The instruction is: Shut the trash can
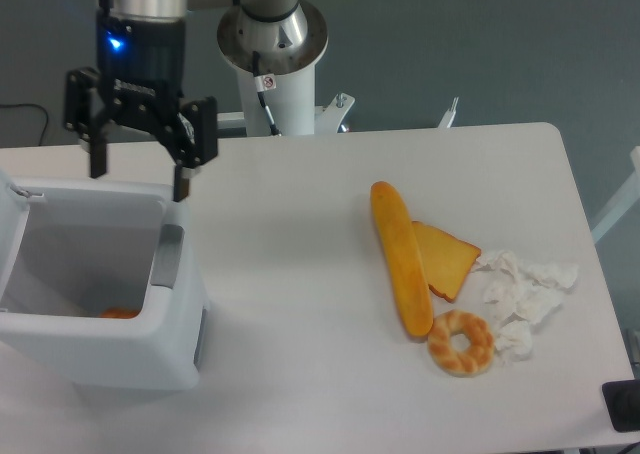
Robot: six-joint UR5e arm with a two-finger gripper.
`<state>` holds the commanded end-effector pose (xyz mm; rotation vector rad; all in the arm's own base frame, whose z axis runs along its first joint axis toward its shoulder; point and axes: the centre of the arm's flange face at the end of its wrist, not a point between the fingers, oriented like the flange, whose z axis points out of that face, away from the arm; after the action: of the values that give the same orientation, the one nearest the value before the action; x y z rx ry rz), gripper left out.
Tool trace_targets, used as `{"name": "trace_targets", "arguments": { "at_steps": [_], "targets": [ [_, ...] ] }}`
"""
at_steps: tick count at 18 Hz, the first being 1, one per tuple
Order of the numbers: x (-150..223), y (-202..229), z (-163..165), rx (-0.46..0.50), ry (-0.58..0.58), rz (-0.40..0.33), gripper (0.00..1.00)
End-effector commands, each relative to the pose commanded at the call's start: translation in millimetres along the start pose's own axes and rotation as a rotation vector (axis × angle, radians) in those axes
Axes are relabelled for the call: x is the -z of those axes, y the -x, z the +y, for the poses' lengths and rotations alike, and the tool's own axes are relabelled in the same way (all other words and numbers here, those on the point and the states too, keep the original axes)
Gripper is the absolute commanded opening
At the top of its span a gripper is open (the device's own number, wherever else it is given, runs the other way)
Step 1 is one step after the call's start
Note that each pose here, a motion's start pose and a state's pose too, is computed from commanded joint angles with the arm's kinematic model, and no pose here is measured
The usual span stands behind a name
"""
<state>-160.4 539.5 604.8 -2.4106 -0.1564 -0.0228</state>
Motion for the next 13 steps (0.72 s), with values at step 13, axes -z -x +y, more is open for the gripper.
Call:
{"name": "trace_targets", "arguments": {
  "at_steps": [13],
  "targets": [
    [43.5, -49.4, -3.8, -0.023, -0.111, 0.186, 1.00]
  ]
}}
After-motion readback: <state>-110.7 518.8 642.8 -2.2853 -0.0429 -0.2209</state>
